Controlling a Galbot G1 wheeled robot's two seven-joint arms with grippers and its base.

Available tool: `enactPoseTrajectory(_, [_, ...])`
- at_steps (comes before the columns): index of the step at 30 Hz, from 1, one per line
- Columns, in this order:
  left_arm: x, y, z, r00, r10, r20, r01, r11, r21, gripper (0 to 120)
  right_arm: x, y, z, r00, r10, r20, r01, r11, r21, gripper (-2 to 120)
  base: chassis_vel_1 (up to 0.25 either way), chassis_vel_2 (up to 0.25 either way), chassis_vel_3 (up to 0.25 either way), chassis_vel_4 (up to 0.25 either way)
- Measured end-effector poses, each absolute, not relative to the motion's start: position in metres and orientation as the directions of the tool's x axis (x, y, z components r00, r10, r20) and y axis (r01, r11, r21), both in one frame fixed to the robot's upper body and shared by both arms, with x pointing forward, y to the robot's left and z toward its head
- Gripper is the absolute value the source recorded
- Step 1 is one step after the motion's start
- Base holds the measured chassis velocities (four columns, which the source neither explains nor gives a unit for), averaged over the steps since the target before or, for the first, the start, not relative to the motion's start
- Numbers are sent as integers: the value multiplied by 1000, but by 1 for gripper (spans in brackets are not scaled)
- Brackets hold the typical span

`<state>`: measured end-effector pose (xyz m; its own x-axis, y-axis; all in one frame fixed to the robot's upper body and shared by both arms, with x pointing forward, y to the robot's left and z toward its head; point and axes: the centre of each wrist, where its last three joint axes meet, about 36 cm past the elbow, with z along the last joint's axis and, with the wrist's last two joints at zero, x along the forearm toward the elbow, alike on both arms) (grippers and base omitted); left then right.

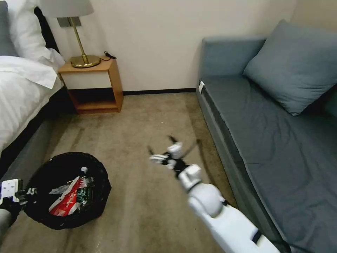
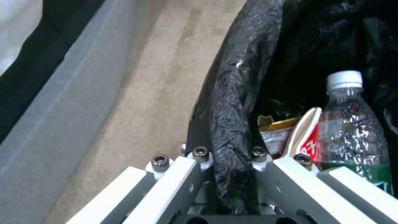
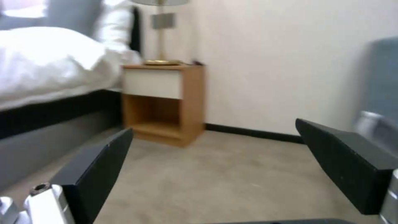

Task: Pick up the trash bin, then pick up the garbage on the floor and place it into the trash bin.

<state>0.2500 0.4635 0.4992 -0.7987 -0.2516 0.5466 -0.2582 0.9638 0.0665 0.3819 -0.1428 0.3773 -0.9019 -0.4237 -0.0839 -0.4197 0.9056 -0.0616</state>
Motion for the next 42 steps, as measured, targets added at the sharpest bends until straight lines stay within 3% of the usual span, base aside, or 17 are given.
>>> enactPoseTrajectory(7, [252,460,498,-802,-239,547,-249,967,58,3,342,-195,377,-956,-280,-82,-277,960,-52,100,0,0,0,0])
enactPoseTrajectory(19, [251,460,499,-806,-237,543,-250,967,51,3,281,-239,377,-987,-138,-79,-137,990,-20,100,0,0,0,0])
enactPoseTrajectory(24, [252,460,499,-807,-236,542,-251,967,47,3,255,-239,371,-988,-137,-70,-138,990,-2,100,0,0,0,0])
enactPoseTrajectory(42, [244,463,502,-804,-254,538,-275,960,42,3,255,-233,370,-981,-165,-103,-166,986,10,100,0,0,0,0])
